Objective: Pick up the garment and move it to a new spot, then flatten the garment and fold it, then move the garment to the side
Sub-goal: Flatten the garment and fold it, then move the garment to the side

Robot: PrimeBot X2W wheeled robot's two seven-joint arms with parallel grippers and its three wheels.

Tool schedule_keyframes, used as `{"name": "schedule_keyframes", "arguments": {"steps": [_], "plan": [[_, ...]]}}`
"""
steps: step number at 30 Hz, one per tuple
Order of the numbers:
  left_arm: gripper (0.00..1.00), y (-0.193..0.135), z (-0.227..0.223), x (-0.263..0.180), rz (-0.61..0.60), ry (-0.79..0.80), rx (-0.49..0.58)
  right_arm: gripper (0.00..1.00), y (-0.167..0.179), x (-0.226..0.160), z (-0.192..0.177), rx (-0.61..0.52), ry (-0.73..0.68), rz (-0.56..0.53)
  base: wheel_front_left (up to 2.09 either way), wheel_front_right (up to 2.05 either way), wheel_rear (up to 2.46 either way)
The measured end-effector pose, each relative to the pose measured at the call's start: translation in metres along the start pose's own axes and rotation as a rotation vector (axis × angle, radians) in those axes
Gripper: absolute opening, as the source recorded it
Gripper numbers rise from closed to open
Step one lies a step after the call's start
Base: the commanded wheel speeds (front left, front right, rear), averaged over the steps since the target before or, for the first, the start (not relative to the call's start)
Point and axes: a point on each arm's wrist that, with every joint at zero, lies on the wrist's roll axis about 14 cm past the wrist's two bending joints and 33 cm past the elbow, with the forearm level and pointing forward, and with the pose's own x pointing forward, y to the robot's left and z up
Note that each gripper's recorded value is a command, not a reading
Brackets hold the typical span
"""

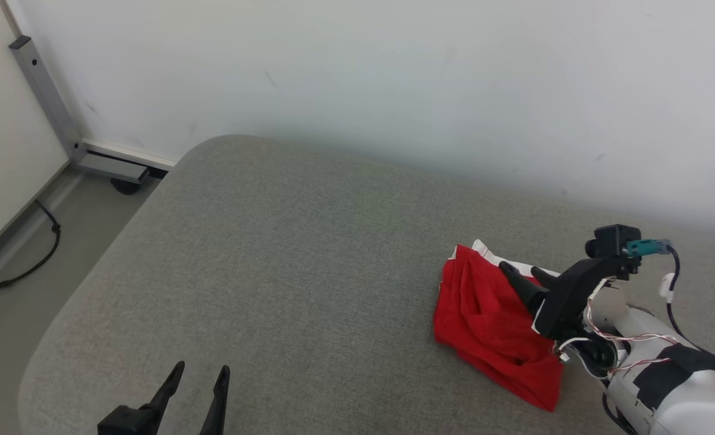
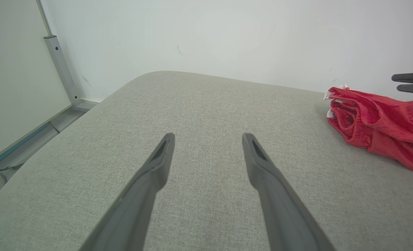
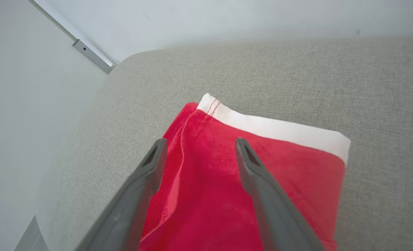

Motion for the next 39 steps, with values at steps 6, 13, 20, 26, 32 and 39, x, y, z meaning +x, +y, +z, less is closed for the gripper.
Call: {"name": "schedule_keyframes", "arguments": {"steps": [6, 13, 20, 26, 32, 39], "plan": [[1.00, -0.005, 0.005, 0.005, -0.024, -0.020, 0.014, 1.00, -0.030, -0.023, 0.019, -0.028, -0.100, -0.052, 0.00, 0.00, 0.00], [1.00, -0.010, 0.011, 0.010, -0.041, -0.039, 0.028, 1.00, -0.070, -0.049, 0.025, -0.087, -0.144, -0.146, 0.00, 0.00, 0.00], [1.00, -0.014, 0.013, 0.011, -0.054, -0.043, 0.032, 1.00, -0.083, -0.051, 0.014, -0.082, -0.118, -0.187, 0.00, 0.00, 0.00], [1.00, -0.012, 0.011, 0.008, -0.048, -0.039, 0.033, 1.00, -0.084, -0.044, -0.007, -0.050, -0.055, -0.205, 0.00, 0.00, 0.00], [1.00, -0.006, 0.010, 0.003, -0.030, -0.034, 0.035, 1.00, -0.082, -0.035, -0.029, -0.024, 0.029, -0.219, 0.00, 0.00, 0.00], [1.00, -0.001, 0.008, 0.000, -0.010, -0.026, 0.034, 1.00, -0.081, -0.023, -0.038, -0.022, 0.091, -0.227, 0.00, 0.00, 0.00]]}}
